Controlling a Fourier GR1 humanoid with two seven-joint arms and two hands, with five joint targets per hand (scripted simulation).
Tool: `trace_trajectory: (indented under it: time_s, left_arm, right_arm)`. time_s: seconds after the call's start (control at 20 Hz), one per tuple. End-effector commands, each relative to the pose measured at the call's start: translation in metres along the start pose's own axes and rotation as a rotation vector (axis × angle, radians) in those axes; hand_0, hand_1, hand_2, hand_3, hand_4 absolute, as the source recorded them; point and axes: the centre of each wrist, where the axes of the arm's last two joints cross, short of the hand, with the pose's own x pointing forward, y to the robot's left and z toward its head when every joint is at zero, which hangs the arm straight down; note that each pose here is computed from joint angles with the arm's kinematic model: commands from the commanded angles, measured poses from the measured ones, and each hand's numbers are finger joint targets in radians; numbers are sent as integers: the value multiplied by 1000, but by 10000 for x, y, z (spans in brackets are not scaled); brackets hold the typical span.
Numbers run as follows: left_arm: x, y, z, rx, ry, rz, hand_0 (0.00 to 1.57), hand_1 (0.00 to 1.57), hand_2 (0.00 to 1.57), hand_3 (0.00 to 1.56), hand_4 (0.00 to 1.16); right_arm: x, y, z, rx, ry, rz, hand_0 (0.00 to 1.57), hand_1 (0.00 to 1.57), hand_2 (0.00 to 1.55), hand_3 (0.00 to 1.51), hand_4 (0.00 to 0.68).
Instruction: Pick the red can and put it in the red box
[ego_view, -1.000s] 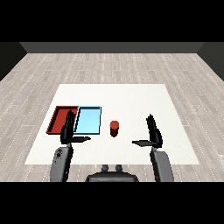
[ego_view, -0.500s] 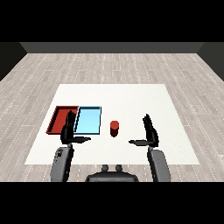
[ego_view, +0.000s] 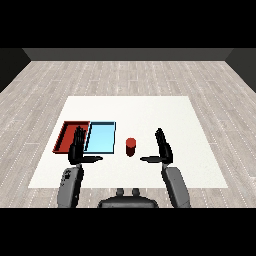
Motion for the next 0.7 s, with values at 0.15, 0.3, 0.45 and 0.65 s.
trace_trajectory:
  time_s: [0.15, 0.3, 0.45, 0.65]
  left_arm:
    - [52, -60, 26, 8, 8, 8, 0, 0, 0, 0, 0]
    - [-127, -72, -30, -4, 4, -4, 0, 0, 0, 0, 0]
    - [100, 26, -105, 11, 2, 6, 0, 0, 0, 0, 0]
    - [61, -29, 45, -4, -18, -7, 0, 0, 0, 0, 0]
  right_arm:
    - [-358, 88, -116, 18, 33, -29, 0, 0, 0, 0, 0]
    - [-331, 219, -166, 22, 69, -53, 0, 0, 0, 0, 0]
    - [-326, 358, -344, 58, 71, -65, 0, 0, 0, 0, 0]
    - [-550, 390, -72, 37, 98, -90, 0, 0, 0, 0, 0]
